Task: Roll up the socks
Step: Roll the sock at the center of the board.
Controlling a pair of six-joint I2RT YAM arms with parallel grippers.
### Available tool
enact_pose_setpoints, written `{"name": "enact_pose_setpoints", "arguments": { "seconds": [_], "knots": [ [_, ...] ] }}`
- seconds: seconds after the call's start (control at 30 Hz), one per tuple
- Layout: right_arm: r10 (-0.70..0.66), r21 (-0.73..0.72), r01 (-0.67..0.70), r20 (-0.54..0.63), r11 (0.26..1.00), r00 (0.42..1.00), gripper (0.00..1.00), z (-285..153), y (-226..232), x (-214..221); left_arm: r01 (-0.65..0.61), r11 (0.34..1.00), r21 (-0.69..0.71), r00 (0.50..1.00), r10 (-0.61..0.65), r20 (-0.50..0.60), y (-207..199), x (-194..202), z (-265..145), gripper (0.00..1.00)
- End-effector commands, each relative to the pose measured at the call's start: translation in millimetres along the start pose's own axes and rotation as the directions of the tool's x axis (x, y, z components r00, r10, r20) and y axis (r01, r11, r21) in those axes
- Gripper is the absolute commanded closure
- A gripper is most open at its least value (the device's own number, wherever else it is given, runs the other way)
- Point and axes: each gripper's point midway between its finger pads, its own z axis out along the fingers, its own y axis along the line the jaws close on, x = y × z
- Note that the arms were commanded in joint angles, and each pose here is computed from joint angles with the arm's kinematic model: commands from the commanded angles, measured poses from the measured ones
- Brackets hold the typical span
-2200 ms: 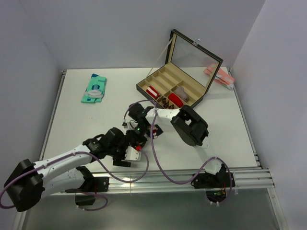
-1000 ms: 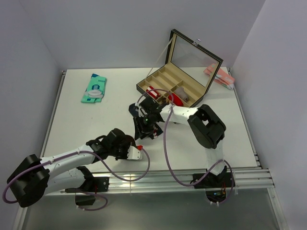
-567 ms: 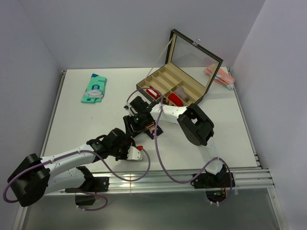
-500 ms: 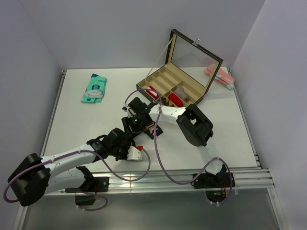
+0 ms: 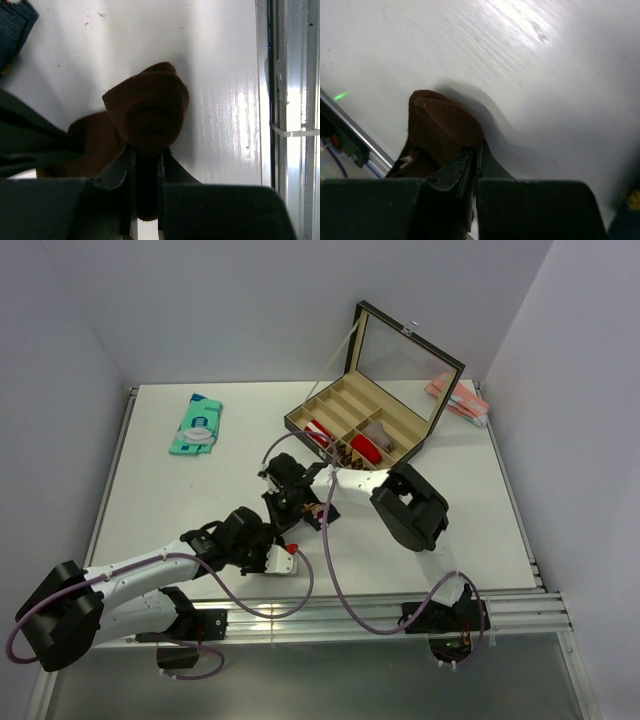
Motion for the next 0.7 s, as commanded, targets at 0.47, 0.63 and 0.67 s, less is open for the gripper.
{"name": "enact_pose_setpoints", "arguments": {
  "seconds": [0.47, 0.63, 0.67],
  "knots": [
    [0.125, 0.377, -0.163, 0.123, 0.912, 0.984, 1.00, -37, -97, 22, 0.122, 0.980, 0.156, 0.992, -0.123, -0.007, -1, -19, 4, 1.00],
    [0.127, 0.394, -0.174, 0.141, 0.902, 0.982, 1.00, -42, -105, 19, 0.214, 0.945, 0.249, 0.976, -0.217, -0.015, 8, -14, 2, 1.00],
    [0.128, 0.393, -0.174, 0.141, 0.903, 0.982, 1.00, -43, -106, 19, 0.232, 0.937, 0.260, 0.972, -0.235, -0.022, 9, -12, 2, 1.00]
  ]
}}
